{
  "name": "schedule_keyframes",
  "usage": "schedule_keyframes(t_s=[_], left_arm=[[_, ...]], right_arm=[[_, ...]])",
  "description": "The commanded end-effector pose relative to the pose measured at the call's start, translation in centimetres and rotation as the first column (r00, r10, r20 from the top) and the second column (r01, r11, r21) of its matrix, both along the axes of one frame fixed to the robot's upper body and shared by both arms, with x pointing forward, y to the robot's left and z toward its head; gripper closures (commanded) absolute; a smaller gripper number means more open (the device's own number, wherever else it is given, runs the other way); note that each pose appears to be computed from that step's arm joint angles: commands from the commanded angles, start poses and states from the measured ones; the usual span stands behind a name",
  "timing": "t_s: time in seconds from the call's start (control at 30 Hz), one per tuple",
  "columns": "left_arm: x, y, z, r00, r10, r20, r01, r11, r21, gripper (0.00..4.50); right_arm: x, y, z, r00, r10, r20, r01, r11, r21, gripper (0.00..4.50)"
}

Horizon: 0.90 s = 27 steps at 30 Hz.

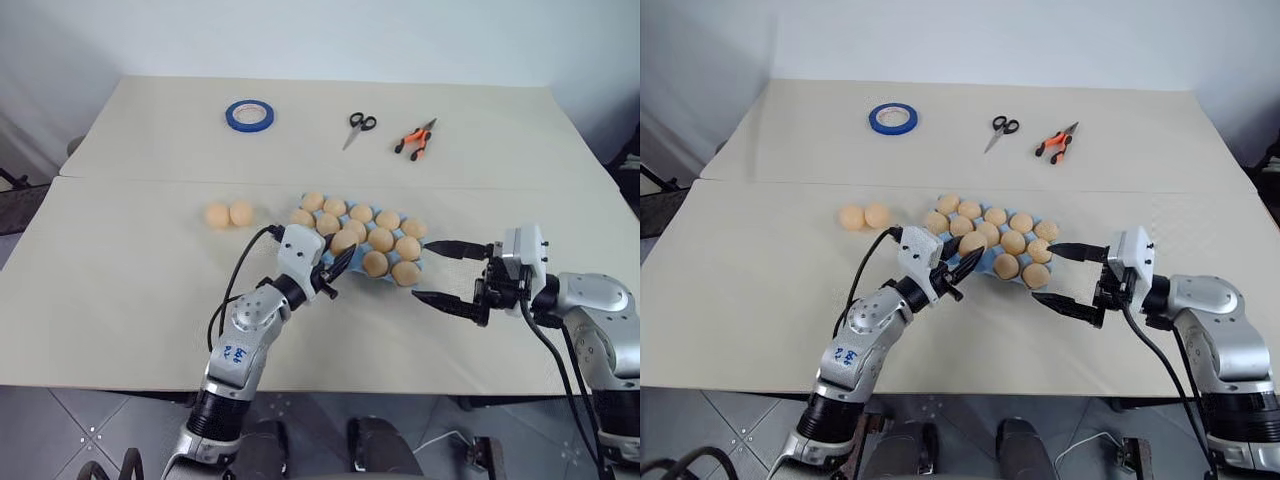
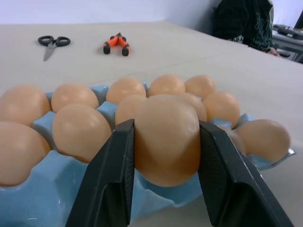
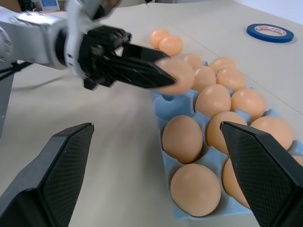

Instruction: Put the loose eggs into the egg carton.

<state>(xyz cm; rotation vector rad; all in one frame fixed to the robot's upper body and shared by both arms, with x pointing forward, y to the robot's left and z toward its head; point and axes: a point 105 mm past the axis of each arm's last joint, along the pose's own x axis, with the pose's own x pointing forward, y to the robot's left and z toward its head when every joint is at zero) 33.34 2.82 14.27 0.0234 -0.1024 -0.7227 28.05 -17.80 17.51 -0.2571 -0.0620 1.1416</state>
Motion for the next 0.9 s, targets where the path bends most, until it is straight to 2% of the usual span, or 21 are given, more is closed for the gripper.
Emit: schedule_keyframes(t_s=[0.03,0.1,0.3,0.33,0.47,0.6,0.77,0.9], left_arm=[[0.0,-0.8,1.3,0.998,-0.03,0.058,0.03,1.0,-0.006,2.52],[0.1,-1.1,1.5,0.997,-0.042,0.06,0.043,0.999,-0.009,2.11],[0.0,-1.4,2.2,0.995,-0.061,0.075,0.063,0.998,-0.021,0.12],[-0.1,-1.3,2.3,0.995,-0.063,0.077,0.064,0.998,-0.023,0.01],[-0.5,-1.4,2.8,0.99,-0.09,0.109,0.091,0.996,-0.005,0.01],[-0.4,0.2,3.5,0.99,-0.047,0.132,0.049,0.999,-0.007,0.01],[1.0,5.5,3.7,0.978,0.164,0.132,-0.163,0.986,-0.017,0.01],[1.8,10.2,4.0,0.935,0.328,0.137,-0.327,0.945,-0.032,0.01]], right_arm=[[-0.4,-0.2,1.4,0.998,-0.018,0.057,0.017,1.0,0.015,0.0],[-0.4,-0.1,1.4,0.998,-0.023,0.058,0.022,1.0,0.022,0.0],[-1.1,-0.1,0.8,0.999,-0.032,0.03,0.031,0.999,0.043,0.0],[-1.3,-0.2,0.7,0.999,-0.037,0.021,0.035,0.998,0.048,0.0],[-1.8,-0.1,0.1,0.999,-0.044,0.001,0.044,0.997,0.064,0.0],[-2.3,0.2,-0.4,0.999,-0.051,-0.003,0.051,0.996,0.074,0.0],[-2.3,0.6,-0.5,0.994,-0.1,0.036,0.094,0.986,0.135,0.0],[-2.7,0.7,-0.3,0.989,-0.13,0.069,0.114,0.974,0.197,0.0]])
